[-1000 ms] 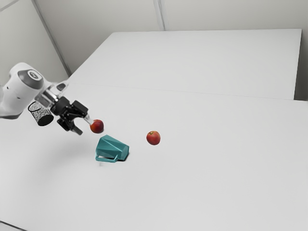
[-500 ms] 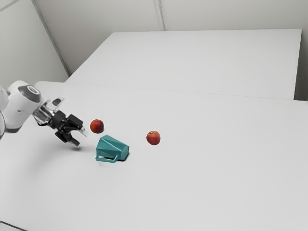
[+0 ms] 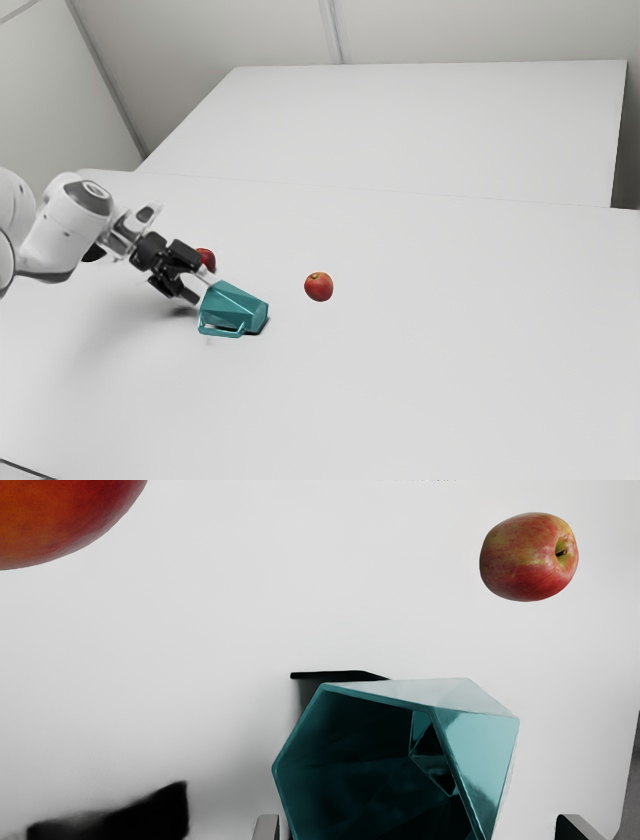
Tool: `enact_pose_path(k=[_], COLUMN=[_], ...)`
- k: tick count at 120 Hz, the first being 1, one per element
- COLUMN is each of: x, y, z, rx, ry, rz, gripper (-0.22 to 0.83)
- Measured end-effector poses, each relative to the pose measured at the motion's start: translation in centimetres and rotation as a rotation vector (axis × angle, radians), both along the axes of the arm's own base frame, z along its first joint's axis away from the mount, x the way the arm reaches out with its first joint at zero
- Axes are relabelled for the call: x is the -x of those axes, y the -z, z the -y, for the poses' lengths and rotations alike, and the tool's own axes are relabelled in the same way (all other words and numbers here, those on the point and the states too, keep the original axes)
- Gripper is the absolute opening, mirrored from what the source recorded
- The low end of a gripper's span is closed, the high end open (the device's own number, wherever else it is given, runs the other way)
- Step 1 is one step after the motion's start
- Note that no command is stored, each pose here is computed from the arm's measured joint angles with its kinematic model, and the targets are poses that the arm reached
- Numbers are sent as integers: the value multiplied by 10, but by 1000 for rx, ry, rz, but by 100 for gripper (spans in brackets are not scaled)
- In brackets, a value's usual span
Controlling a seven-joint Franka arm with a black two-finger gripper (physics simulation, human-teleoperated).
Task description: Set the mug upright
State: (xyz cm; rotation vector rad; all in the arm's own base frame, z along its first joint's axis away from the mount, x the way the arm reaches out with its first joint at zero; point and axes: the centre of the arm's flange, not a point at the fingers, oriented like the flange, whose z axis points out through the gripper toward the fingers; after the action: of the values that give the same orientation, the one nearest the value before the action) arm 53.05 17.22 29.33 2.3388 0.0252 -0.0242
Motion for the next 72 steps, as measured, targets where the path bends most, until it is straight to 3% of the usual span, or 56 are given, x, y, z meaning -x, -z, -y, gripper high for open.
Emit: enact_pose_path(k=[39,60,72], x=[-3,-3,-6], y=[12,3,-7], z=[45,53,63], rx=[44,42,42], ry=[35,29,40], rz=[-3,4,16], gripper=[58,17,2])
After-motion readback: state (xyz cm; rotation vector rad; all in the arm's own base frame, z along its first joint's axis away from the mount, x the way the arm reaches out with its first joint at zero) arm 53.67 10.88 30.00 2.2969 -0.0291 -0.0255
